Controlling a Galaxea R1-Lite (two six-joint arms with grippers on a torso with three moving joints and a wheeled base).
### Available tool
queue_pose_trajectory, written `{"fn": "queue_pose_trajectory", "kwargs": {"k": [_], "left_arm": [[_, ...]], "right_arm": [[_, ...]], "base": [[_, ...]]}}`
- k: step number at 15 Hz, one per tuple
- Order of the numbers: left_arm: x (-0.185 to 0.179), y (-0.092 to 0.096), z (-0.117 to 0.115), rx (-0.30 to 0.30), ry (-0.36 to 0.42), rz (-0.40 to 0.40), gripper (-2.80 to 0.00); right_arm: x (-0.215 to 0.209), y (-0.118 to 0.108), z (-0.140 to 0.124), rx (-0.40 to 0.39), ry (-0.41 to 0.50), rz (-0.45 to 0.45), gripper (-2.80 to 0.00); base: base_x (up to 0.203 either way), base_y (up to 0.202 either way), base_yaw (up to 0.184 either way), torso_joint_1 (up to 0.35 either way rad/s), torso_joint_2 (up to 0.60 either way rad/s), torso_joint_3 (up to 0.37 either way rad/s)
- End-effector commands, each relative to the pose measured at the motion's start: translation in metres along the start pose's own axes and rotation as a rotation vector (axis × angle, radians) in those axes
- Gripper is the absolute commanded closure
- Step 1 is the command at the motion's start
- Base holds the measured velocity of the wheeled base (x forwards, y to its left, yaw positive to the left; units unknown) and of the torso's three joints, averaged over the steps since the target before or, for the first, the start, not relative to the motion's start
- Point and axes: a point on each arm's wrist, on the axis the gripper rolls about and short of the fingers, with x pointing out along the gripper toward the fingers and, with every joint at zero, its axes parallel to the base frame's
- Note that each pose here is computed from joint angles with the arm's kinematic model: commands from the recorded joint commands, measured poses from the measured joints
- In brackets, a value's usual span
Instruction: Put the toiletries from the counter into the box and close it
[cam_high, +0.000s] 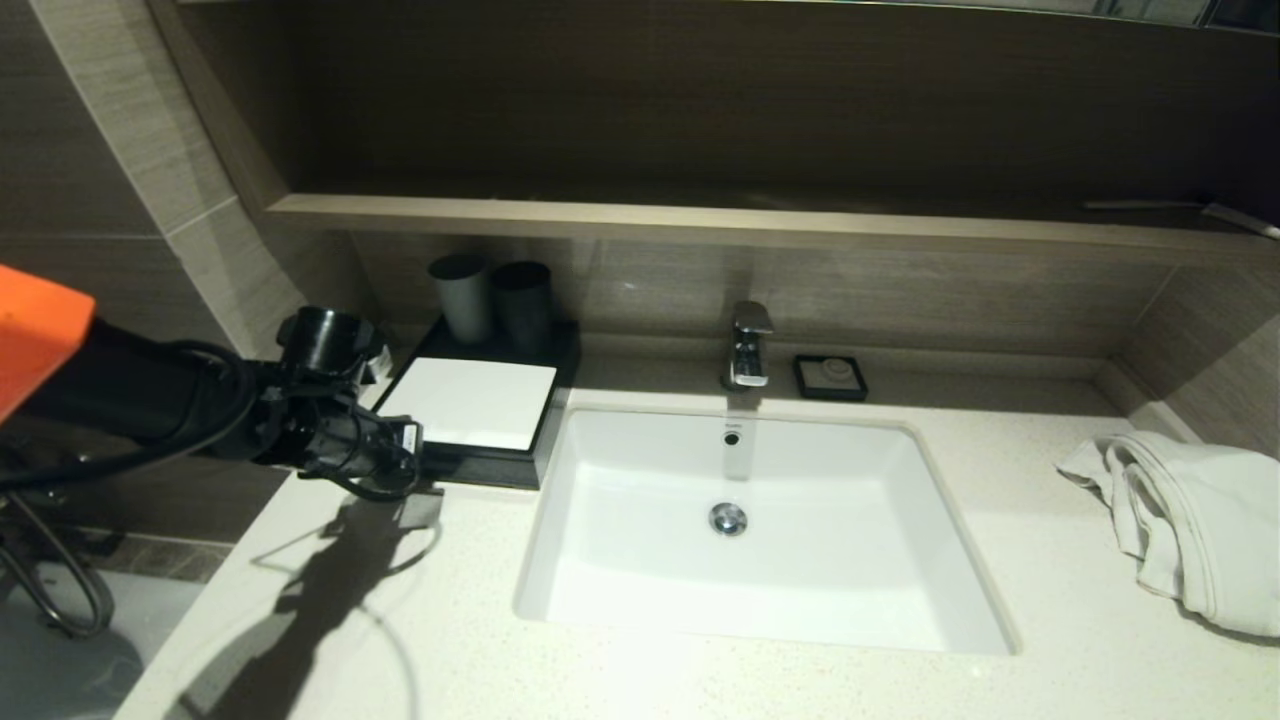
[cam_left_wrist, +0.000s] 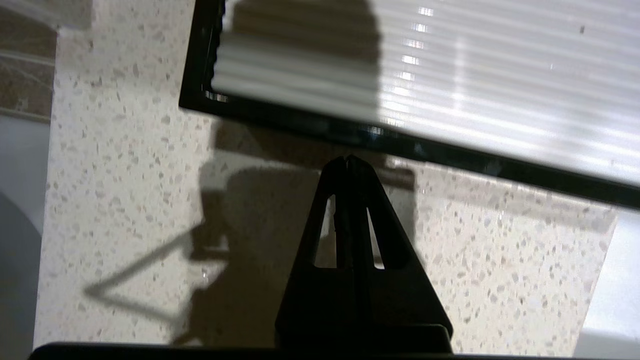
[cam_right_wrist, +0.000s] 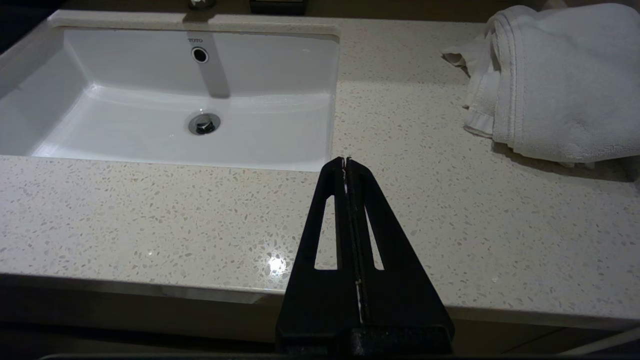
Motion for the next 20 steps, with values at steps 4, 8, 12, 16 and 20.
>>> {"fn": "queue_pose_trajectory", "kwargs": {"k": [4,8,12,16,20], "left_arm": [[-0.050,0.007,-0.019,0.006,0.011,0.000,0.00],[-0.092,0.015,-0.051,0.010,0.020,0.001,0.00],[-0.129,0.022,-0.069,0.010,-0.048,-0.004,0.00],[-0.163,0.027,-0.071,-0.002,-0.185,0.000,0.00],[-0.189,0.030,-0.073,0.017,-0.352,-0.011,0.00]], "right_arm": [[0.000,0.000,0.000,0.000,0.000,0.001,0.00],[0.000,0.000,0.000,0.000,0.000,0.001,0.00],[0.000,0.000,0.000,0.000,0.000,0.001,0.00],[0.000,0.000,0.000,0.000,0.000,0.001,0.00],[0.000,0.000,0.000,0.000,0.000,0.001,0.00]], "base": [[0.000,0.000,0.000,0.000,0.00,0.000],[0.000,0.000,0.000,0.000,0.00,0.000],[0.000,0.000,0.000,0.000,0.00,0.000],[0.000,0.000,0.000,0.000,0.00,0.000],[0.000,0.000,0.000,0.000,0.00,0.000]]}}
